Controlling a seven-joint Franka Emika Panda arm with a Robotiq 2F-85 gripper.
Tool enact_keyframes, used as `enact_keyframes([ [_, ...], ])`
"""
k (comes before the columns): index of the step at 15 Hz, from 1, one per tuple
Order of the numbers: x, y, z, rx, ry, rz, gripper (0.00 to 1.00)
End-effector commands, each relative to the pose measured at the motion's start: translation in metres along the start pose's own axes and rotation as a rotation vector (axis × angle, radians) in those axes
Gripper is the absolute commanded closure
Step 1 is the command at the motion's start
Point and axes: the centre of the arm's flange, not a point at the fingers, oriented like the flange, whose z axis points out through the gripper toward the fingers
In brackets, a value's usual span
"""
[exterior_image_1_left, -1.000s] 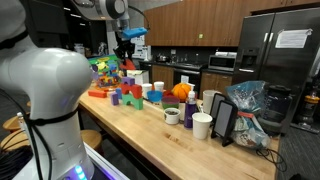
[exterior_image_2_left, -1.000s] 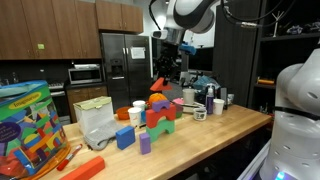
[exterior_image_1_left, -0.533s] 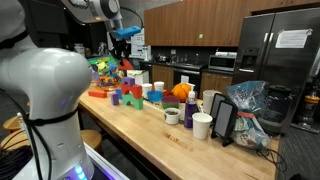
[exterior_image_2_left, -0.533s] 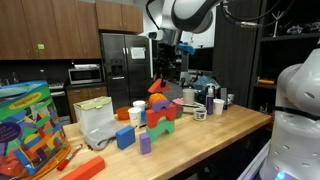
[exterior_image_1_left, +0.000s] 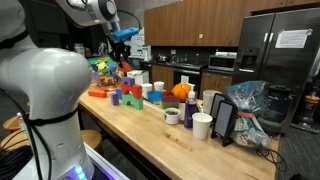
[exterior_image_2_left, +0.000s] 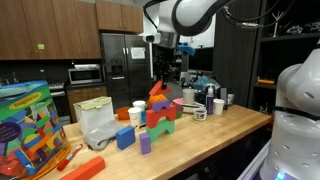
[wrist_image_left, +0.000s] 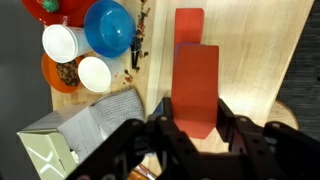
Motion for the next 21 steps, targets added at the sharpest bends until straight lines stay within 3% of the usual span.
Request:
enact_keyframes([
  [1,-0.004,-0.004,0.004,-0.002,-0.019,0.005,0.82],
  [21,0.000,0.005,0.032,-0.014,0.024,0.005,0.82],
])
